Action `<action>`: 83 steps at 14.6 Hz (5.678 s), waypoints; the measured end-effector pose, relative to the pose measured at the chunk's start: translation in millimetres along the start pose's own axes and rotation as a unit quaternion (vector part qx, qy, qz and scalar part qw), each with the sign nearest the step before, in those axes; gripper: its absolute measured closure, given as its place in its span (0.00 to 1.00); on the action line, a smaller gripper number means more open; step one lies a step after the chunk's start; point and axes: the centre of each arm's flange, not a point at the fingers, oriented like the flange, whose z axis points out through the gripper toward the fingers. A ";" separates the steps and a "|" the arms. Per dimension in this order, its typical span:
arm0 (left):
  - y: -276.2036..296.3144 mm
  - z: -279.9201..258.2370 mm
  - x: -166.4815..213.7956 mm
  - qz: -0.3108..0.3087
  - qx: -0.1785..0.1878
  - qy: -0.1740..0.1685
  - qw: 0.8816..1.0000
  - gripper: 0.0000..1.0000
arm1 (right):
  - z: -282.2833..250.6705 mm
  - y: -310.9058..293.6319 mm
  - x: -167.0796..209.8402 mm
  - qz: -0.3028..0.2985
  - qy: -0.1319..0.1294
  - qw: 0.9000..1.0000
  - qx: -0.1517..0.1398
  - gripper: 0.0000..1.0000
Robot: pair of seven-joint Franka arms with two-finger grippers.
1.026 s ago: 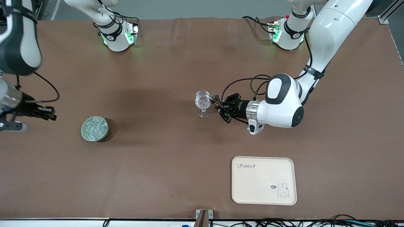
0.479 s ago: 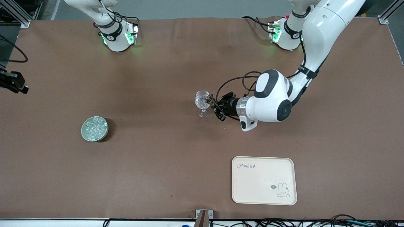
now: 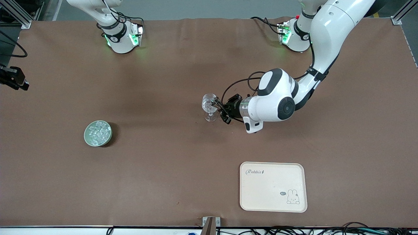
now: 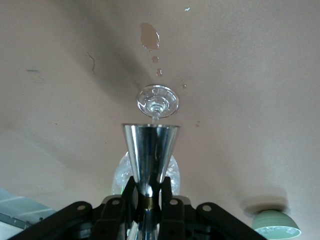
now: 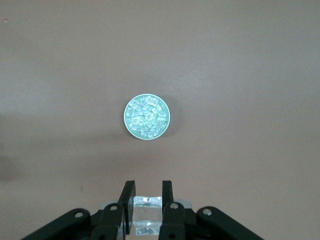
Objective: Pour wine and add ice with both arms
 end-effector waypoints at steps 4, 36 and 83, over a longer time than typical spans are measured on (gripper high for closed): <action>-0.6 0.2 -5.8 0.009 0.001 0.021 1.000 0.78 | -0.8 -0.8 0.1 0.001 0.001 1.000 0.000 0.74; 0.7 -110.6 74.0 -0.079 -0.013 -0.123 0.989 0.78 | -5.5 -94.4 -4.8 0.029 0.006 1.000 0.005 0.74; 26.2 -58.0 434.7 -0.167 -0.414 -0.306 0.841 0.79 | 244.4 -582.3 -115.5 0.145 -0.005 0.989 0.000 0.74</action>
